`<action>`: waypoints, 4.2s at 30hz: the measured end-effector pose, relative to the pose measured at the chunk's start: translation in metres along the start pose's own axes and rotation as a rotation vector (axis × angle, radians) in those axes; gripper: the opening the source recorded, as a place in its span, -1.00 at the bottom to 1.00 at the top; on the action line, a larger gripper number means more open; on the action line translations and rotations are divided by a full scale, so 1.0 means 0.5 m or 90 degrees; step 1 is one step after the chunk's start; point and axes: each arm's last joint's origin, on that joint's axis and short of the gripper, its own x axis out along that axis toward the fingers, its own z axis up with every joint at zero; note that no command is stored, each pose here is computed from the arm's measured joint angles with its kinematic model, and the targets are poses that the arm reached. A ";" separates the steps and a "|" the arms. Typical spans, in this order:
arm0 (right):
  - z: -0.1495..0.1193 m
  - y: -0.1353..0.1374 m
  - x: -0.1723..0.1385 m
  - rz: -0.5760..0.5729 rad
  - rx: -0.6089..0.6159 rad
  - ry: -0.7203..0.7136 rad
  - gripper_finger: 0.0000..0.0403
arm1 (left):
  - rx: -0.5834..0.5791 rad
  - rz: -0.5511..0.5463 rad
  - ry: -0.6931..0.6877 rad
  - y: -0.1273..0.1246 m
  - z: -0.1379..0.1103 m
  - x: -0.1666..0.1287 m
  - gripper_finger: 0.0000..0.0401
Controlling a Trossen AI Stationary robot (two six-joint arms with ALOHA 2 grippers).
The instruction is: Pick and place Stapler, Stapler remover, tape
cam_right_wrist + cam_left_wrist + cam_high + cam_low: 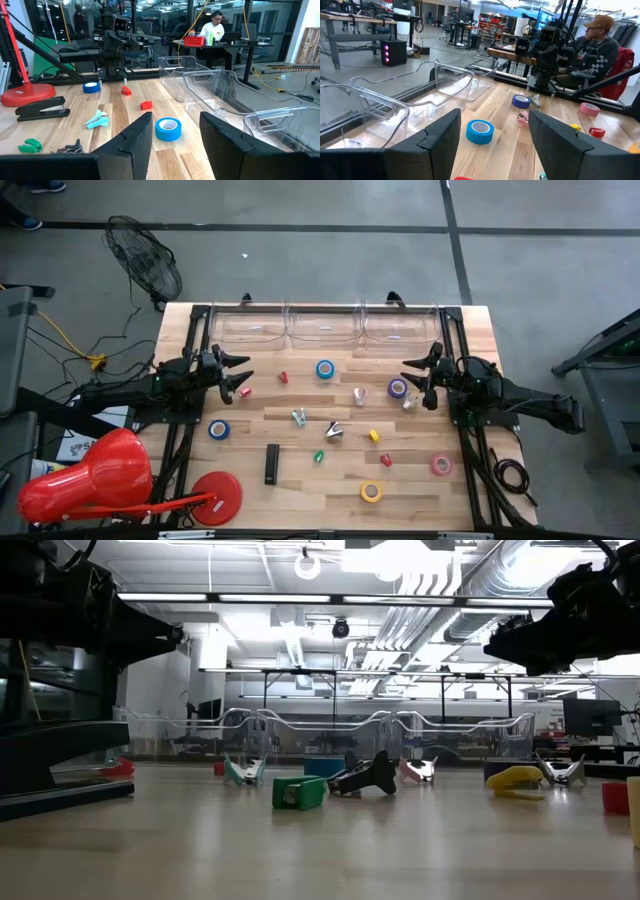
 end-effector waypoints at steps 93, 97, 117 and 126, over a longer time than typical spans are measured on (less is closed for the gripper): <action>0.068 -0.007 0.056 -0.148 0.385 0.294 -0.23 | 0.000 0.000 0.000 0.000 0.000 0.000 0.15; 0.084 -0.011 0.086 -0.189 0.442 0.345 -0.23 | 0.000 0.000 0.001 0.000 0.000 0.000 0.15; 0.026 -0.016 0.198 -0.271 0.618 0.666 -0.23 | 0.001 0.000 0.002 0.000 -0.001 0.000 0.15; 0.000 -0.017 0.207 -0.315 0.645 0.706 -0.23 | 0.001 0.000 0.002 0.000 -0.001 0.000 0.15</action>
